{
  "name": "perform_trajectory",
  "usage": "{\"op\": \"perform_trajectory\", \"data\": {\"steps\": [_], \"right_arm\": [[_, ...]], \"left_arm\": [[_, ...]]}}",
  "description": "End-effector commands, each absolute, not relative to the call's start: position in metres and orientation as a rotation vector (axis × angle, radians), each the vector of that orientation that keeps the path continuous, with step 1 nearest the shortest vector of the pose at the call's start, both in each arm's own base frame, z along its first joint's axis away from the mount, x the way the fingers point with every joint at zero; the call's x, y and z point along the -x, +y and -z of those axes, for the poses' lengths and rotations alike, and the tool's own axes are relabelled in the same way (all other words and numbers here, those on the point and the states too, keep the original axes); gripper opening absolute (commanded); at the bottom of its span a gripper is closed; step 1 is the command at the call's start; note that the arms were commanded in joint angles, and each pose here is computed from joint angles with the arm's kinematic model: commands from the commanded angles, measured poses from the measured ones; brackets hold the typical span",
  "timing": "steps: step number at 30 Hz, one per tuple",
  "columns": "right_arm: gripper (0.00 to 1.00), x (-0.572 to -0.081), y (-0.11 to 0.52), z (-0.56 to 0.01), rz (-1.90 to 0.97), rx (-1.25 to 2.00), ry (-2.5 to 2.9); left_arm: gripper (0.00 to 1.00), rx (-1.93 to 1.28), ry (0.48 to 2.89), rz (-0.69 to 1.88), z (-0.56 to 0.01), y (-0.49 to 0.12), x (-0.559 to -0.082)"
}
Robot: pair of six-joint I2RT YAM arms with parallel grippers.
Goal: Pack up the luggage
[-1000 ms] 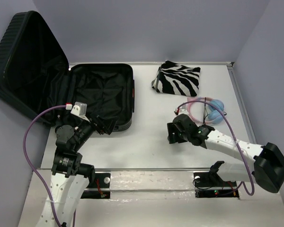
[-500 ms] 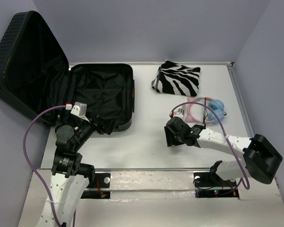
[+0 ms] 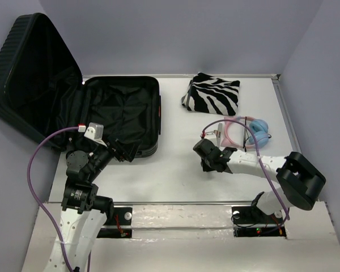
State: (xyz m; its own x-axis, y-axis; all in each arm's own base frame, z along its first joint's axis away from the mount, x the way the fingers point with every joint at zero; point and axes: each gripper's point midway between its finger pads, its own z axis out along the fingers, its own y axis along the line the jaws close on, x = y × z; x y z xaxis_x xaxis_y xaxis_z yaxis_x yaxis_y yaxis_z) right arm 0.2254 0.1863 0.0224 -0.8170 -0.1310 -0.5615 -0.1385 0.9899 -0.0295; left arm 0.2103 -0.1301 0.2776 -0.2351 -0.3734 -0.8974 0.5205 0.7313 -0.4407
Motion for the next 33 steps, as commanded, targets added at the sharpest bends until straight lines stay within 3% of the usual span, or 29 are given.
{"op": "perform_trajectory", "data": {"steps": [1, 4, 10, 17, 18, 21, 22, 23, 24, 27, 29, 31, 33], "right_arm": [[0.16, -0.248, 0.205, -0.045, -0.085, 0.15, 2.423], [0.07, -0.249, 0.214, -0.059, -0.156, 0.171, 2.403], [0.07, -0.251, 0.246, -0.106, -0.328, 0.235, 2.299], [0.07, -0.284, 0.348, -0.2, -0.676, 0.371, 2.082], [0.07, -0.293, 0.37, -0.236, -0.754, 0.385, 2.015], [0.07, -0.312, 0.415, -0.249, -0.817, 0.422, 1.97], [0.12, -0.321, 0.431, -0.278, -0.865, 0.409, 1.907], [0.33, -0.329, 0.446, -0.258, -0.858, 0.434, 1.95], [0.43, -0.336, 0.455, -0.279, -0.877, 0.422, 1.916], [0.71, -0.344, 0.449, -0.271, -0.804, 0.395, 1.944], [0.72, -0.345, 0.429, -0.253, -0.713, 0.362, 1.973], [0.66, -0.349, 0.398, -0.257, -0.684, 0.293, 1.977], [0.59, -0.356, 0.354, -0.223, -0.585, 0.221, 2.047]], "left_arm": [[0.99, -0.165, 1.524, 0.844, -0.303, -0.131, -0.203], [0.99, -0.168, 1.521, 0.846, -0.304, -0.132, -0.202], [0.99, -0.168, 1.517, 0.847, -0.304, -0.132, -0.202], [0.99, -0.162, 1.509, 0.842, -0.306, -0.13, -0.201], [0.99, -0.162, 1.508, 0.841, -0.306, -0.13, -0.201], [0.99, -0.153, 1.504, 0.831, -0.307, -0.128, -0.202], [0.99, -0.149, 1.503, 0.83, -0.307, -0.127, -0.202], [0.99, -0.148, 1.501, 0.827, -0.308, -0.127, -0.202], [0.99, -0.145, 1.501, 0.825, -0.308, -0.126, -0.202], [0.99, -0.141, 1.497, 0.82, -0.309, -0.125, -0.202], [0.99, -0.142, 1.49, 0.821, -0.31, -0.125, -0.2], [0.99, -0.143, 1.487, 0.823, -0.311, -0.125, -0.199], [0.99, -0.144, 1.485, 0.823, -0.311, -0.125, -0.199]]}}
